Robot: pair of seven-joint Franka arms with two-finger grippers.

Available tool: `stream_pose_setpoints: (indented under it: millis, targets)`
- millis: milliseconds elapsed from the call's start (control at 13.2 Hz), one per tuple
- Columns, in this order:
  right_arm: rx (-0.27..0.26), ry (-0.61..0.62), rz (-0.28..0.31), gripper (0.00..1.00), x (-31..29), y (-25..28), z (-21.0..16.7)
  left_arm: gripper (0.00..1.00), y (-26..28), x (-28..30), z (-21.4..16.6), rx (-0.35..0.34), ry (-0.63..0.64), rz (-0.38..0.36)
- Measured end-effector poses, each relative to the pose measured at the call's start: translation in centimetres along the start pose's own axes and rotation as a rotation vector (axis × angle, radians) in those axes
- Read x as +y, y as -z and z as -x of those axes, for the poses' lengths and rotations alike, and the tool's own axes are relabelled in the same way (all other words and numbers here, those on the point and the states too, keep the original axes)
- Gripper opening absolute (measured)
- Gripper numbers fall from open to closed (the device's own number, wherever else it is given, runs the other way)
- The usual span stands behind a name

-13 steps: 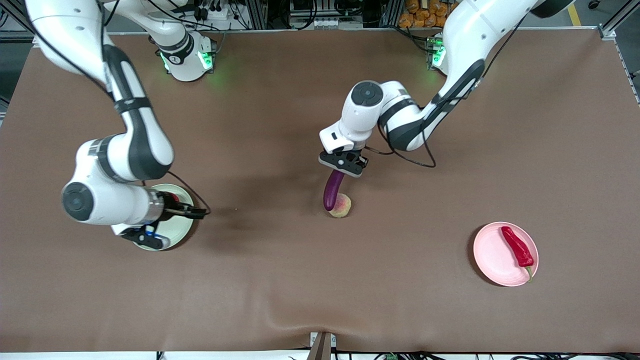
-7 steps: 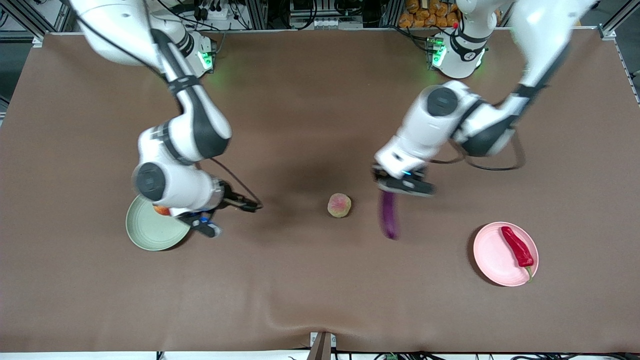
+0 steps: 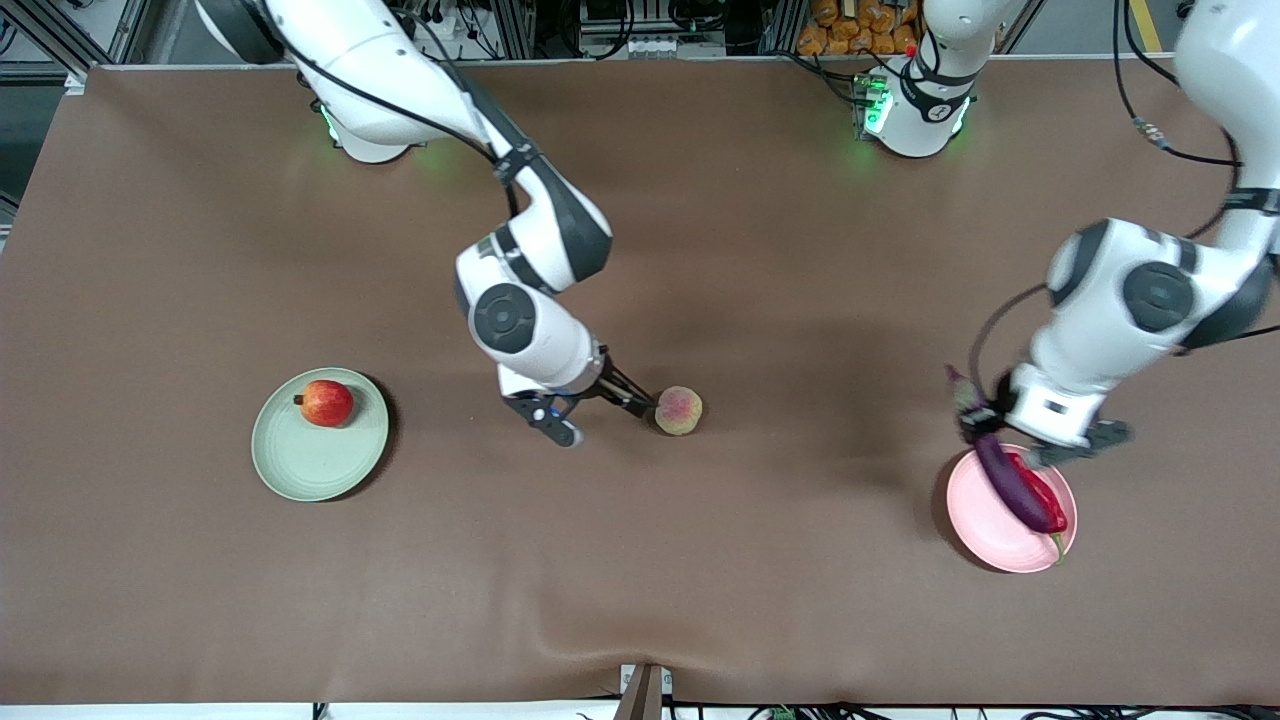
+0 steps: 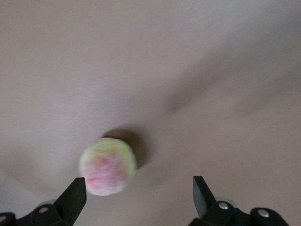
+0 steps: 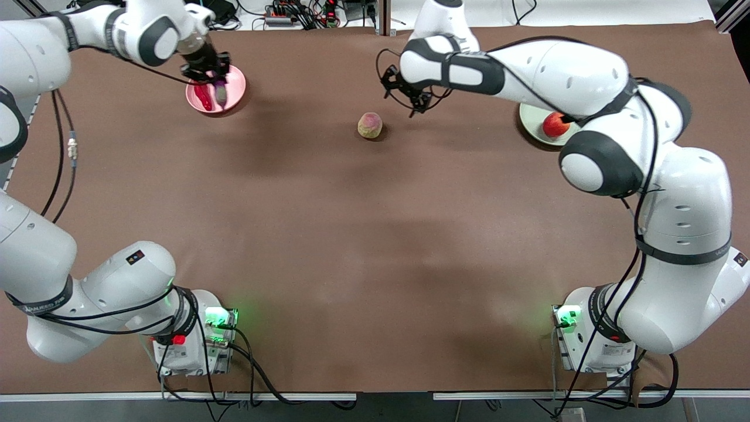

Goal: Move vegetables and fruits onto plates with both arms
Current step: 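Carry the eggplant to the pink plate while the right gripper grasps the peach, then release the eggplant on the pink plate while the right gripper carries the peach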

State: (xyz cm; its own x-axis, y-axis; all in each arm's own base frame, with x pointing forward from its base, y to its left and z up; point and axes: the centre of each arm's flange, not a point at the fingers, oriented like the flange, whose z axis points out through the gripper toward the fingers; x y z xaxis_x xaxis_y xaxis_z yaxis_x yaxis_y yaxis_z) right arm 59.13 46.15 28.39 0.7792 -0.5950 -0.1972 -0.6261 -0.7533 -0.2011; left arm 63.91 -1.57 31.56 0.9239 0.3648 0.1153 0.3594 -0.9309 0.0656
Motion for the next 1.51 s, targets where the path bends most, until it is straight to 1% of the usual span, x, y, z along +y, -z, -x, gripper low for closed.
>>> stream_pose_setpoints:
  millis: [76, 227, 303, 529, 605, 756, 832, 908, 983, 1134, 1210, 1361, 1513]
  targets:
    - [0.005, -0.007, -0.015, 1.00, -0.7, -1.1, 0.8, 0.35, -0.9, -0.8, -1.1, -0.010, 0.026, 0.016]
    - [0.006, -0.012, -0.021, 1.00, -1.5, -4.0, 2.0, 0.35, -2.9, -0.2, -2.0, -0.035, 0.042, 0.046]
    - [0.010, -0.011, -0.031, 1.00, -1.7, -5.5, 2.3, 0.35, -4.0, 0.3, -2.3, -0.041, 0.038, 0.037]
    - [0.039, -0.041, -0.100, 1.00, -2.1, -8.9, 2.6, 0.35, -5.1, 2.4, -2.6, -0.029, 0.012, 0.016]
    - [0.042, -0.041, -0.105, 1.00, -2.1, -9.9, 3.0, 0.35, -5.1, 2.7, -2.7, -0.026, 0.008, 0.007]
    - [0.039, -0.030, -0.101, 1.00, -2.1, -11.2, 4.3, 0.35, -6.0, 1.6, -3.0, -0.031, -0.002, -0.013]
    - [0.038, -0.030, -0.099, 0.91, -2.2, -11.4, 4.9, 0.35, -6.6, 0.9, -3.1, -0.038, -0.004, -0.018]
    - [0.044, -0.033, -0.099, 0.78, -2.3, -11.3, 4.9, 0.35, -7.2, 0.4, -3.2, -0.047, -0.004, -0.019]
    - [0.055, -0.031, -0.091, 0.74, -2.4, -11.0, 4.5, 0.35, -7.7, 0.1, -3.2, -0.056, 0.000, -0.017]
    - [0.058, -0.048, -0.019, 0.74, -2.0, -10.0, 2.5, 0.35, -8.1, 0.1, -3.3, -0.061, 0.000, -0.013]
    - [0.050, -0.067, 0.023, 0.74, -1.8, -8.6, 0.8, 0.40, -8.0, 0.4, -3.3, -0.059, -0.008, -0.010]
    - [0.030, -0.070, 0.112, 0.74, -0.6, -3.8, -4.0, 0.61, -7.7, 0.8, -3.3, -0.055, -0.055, -0.005]
    - [-0.012, -0.015, 0.172, 0.74, 2.4, 1.5, -11.1, 0.84, -7.0, 0.5, -3.9, -0.039, -0.130, -0.003]
